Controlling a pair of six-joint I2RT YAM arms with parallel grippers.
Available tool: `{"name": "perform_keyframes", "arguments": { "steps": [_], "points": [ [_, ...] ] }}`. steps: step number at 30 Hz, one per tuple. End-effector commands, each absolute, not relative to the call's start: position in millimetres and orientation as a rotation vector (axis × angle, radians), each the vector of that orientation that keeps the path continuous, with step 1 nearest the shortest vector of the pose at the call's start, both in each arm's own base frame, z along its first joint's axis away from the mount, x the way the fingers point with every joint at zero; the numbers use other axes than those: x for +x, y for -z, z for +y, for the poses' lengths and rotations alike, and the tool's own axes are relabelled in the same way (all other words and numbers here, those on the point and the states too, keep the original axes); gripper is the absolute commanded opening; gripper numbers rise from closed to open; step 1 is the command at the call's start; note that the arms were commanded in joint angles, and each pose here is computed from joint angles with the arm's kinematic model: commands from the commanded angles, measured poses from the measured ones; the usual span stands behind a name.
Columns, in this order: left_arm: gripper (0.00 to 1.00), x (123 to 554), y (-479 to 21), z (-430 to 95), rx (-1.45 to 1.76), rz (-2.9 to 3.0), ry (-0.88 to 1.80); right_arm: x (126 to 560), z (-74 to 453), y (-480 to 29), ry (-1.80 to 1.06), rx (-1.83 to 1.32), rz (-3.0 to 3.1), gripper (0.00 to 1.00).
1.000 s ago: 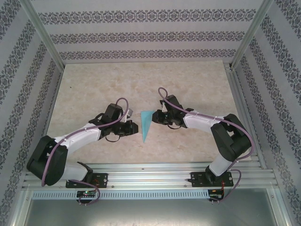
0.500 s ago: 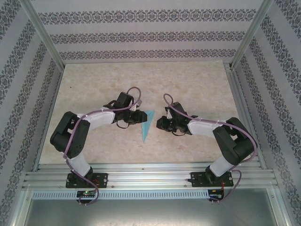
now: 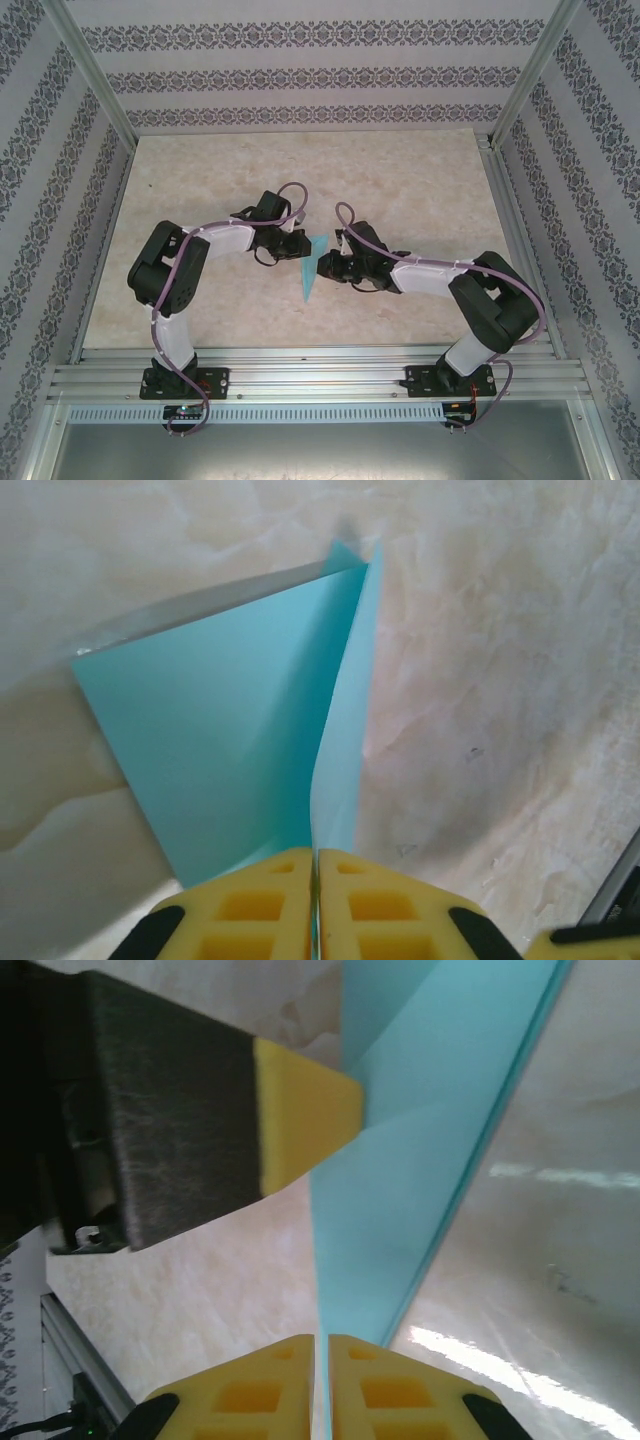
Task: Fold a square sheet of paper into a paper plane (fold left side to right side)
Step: Fold the wing for the fifth time at the center of the table.
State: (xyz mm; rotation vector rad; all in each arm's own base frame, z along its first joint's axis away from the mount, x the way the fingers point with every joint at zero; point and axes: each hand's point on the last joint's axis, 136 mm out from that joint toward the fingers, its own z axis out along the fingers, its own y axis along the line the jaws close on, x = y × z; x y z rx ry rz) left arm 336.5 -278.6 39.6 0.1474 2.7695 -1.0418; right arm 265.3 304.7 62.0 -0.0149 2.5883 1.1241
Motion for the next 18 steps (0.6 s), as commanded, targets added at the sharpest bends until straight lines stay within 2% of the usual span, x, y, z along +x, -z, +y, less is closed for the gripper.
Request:
{"name": "perform_keyframes", "arguments": {
  "steps": [1, 18],
  "points": [
    [0.08, 342, -30, -267, 0.148, 2.789, 0.985, 260, 317, -58, -1.185, 0.002, 2.576, 0.12],
    [0.08, 340, -11, -266, 0.135, 2.819, 0.98, 245, 346, -41, -1.226, -0.042, 2.642, 0.12]
  ]
}}
